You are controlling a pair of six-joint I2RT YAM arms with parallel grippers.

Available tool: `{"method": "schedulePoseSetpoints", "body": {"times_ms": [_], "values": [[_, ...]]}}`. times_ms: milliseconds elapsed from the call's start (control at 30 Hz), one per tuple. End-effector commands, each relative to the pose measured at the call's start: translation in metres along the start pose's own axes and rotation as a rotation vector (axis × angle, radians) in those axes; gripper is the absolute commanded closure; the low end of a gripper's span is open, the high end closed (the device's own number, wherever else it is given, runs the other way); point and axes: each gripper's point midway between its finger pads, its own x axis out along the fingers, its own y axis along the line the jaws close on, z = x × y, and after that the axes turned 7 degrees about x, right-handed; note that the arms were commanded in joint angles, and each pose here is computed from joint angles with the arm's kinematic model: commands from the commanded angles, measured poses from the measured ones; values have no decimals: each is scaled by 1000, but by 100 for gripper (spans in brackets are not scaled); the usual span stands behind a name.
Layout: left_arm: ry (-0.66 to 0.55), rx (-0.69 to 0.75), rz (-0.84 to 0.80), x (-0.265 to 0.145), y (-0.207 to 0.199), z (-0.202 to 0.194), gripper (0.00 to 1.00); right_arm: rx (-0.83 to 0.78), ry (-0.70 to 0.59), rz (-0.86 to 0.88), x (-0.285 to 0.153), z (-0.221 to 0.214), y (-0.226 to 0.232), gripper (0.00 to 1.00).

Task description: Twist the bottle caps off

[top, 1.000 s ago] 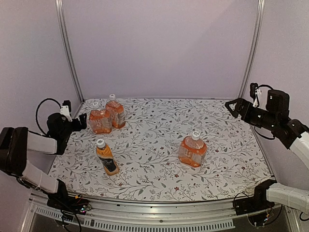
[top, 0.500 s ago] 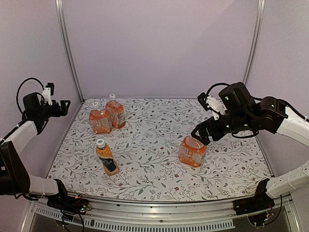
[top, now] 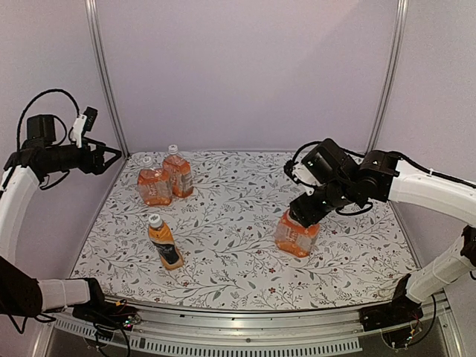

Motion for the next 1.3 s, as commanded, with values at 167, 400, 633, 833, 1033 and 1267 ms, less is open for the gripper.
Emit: {"method": "schedulePoseSetpoints", "body": {"times_ms": [167, 400, 633, 833, 1033, 1267], "values": [[74, -5, -242, -10, -63, -8, 7, -12, -8, 40, 9, 8, 13, 81], [79, 28, -341, -21, -92, -1, 10, 55, -36, 89, -17, 26, 19, 100], [123, 311, -475, -43, -146, 35, 10, 205, -327, 537, -128, 122, 86, 100], [19, 592, -547, -60, -185, 74, 1, 35, -501, 875, -201, 147, 151, 100], [3, 653, -734, -67, -243, 71, 0, -196, -577, 899, -217, 147, 201, 100], [20, 535, -861, -66, -266, 63, 0, -193, -597, 890, -214, 155, 209, 100]]}}
